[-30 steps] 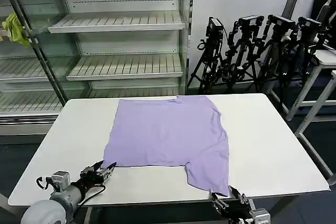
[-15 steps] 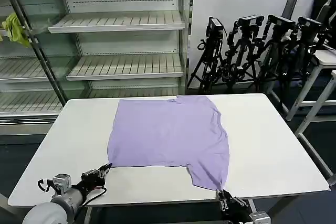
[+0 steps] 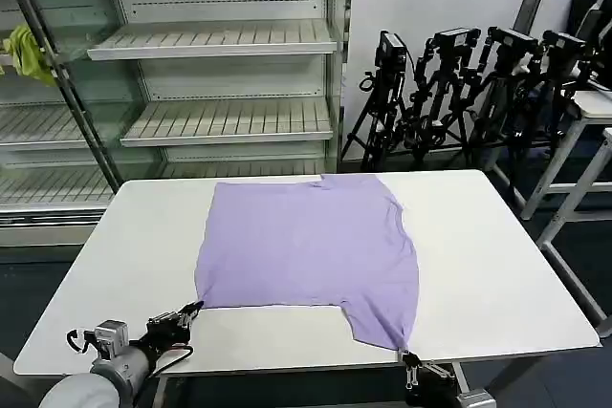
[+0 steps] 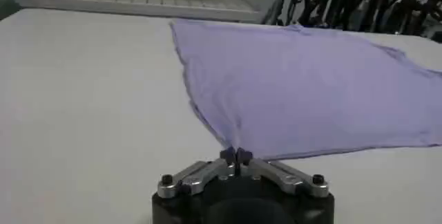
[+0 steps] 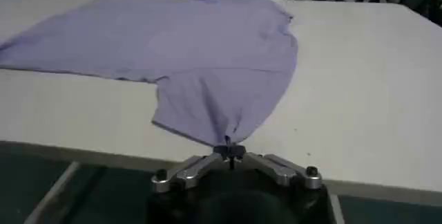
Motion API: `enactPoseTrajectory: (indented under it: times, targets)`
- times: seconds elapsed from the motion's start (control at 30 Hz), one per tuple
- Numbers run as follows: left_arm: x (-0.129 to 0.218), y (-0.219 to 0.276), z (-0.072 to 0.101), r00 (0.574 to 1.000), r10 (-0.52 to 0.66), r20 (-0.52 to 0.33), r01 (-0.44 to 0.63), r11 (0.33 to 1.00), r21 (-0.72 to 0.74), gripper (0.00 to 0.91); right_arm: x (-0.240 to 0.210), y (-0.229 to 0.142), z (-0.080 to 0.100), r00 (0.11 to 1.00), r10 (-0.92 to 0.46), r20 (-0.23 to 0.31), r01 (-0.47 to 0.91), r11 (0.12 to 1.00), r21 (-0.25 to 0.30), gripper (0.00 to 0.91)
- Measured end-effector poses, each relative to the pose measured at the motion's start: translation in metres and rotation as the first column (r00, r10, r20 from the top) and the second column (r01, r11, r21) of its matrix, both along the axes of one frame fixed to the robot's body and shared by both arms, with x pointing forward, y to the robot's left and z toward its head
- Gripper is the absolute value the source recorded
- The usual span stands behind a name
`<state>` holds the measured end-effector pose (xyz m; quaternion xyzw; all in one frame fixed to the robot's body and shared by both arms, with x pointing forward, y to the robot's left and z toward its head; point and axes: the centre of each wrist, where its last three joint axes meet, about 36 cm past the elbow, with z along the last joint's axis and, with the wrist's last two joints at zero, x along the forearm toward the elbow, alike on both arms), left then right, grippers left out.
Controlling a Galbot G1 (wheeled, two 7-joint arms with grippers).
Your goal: Fold and organize the clothes.
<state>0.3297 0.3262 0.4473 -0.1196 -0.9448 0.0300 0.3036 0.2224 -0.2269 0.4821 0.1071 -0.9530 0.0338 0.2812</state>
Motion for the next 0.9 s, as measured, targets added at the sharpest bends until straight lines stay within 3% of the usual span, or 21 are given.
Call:
enactPoseTrajectory:
  times: [0.27,0.5,0.7,0.9]
  targets:
    - [-0.009,0.000,0.010,1.000,-0.013,0.005,0.013,1.000,0.012,0.060,-0.014,-0.007,0.022,1.000,0.014,0.014,-0.014,1.000,-0.018,0.000]
    - [-0.020,0.001,0.026,0.999,-0.024,0.023,0.024,0.999,0.026,0.050,-0.025,-0.018,0.037,1.000,0.017,0.011,-0.016,0.997,-0.069,0.000]
    - [-0.032,0.003,0.039,0.999,-0.030,0.030,0.029,0.999,0.043,0.060,-0.031,-0.025,0.038,1.000,0.028,0.012,-0.027,0.994,-0.102,0.000]
    - [-0.040,0.003,0.046,0.999,-0.028,0.037,0.027,0.998,0.050,0.050,-0.029,-0.030,0.041,0.998,0.037,0.056,-0.030,0.992,-0.121,0.000]
